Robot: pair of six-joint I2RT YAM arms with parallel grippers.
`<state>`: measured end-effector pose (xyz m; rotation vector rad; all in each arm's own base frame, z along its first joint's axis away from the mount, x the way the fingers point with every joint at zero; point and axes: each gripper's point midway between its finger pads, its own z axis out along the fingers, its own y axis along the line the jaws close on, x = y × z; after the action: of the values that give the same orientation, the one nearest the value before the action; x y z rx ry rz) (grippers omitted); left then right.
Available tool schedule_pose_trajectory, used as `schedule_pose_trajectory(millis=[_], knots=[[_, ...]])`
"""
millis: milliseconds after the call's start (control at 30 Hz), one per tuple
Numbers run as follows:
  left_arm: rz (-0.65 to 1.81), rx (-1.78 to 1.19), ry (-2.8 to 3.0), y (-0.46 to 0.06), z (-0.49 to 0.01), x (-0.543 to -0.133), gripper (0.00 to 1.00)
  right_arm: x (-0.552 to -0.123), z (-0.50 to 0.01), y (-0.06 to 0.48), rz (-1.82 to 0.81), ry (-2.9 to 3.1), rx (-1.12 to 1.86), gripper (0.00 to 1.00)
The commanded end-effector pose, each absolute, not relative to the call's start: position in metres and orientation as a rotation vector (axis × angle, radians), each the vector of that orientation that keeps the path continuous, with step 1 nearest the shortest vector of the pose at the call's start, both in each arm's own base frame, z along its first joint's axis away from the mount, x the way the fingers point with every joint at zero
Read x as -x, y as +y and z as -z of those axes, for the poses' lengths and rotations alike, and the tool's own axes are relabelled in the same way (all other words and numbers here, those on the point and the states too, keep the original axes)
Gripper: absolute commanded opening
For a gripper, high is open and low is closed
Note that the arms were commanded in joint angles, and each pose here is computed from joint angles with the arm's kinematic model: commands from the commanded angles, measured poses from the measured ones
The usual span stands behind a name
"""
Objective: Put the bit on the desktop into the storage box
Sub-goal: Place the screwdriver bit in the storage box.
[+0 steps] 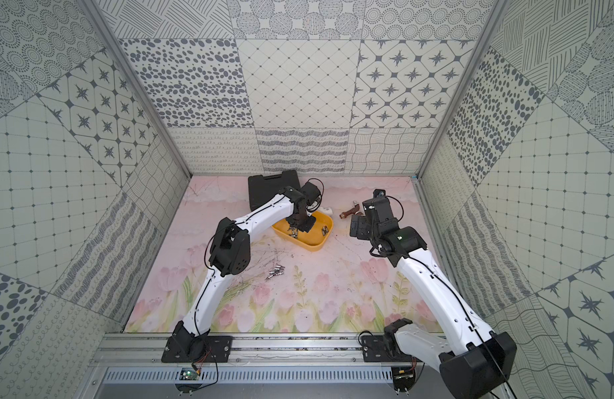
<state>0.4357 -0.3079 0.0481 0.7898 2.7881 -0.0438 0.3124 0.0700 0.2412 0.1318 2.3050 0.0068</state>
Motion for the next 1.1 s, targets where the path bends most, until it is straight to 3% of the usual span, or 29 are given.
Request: schedule_pose_trajectory(millis=[0, 500, 567, 700, 1067], knots=[[0.008, -0.821, 2.817, -0.300, -0.047, -0.431, 0.16, -0.315, -0.249, 0.071, -0.040, 2.265, -0.155, 0.97], [0.029, -0.815, 2.774, -0.299, -0.077, -0.429, 0.52, -0.315, -0.246, 0.070, -0.029, 2.272, -0.156, 0.96], [0.042, -0.816, 2.761, -0.299, -0.086, -0.428, 0.59, -0.315, -0.245, 0.069, -0.024, 2.275, -0.157, 0.97], [0.090, -0.810, 2.724, -0.300, -0.105, -0.424, 0.84, -0.315, -0.244, 0.069, -0.020, 2.276, -0.155, 0.96], [0.135, -0.777, 2.638, -0.288, -0.158, -0.405, 0.95, -0.314, -0.247, 0.067, -0.011, 2.264, -0.155, 0.97]])
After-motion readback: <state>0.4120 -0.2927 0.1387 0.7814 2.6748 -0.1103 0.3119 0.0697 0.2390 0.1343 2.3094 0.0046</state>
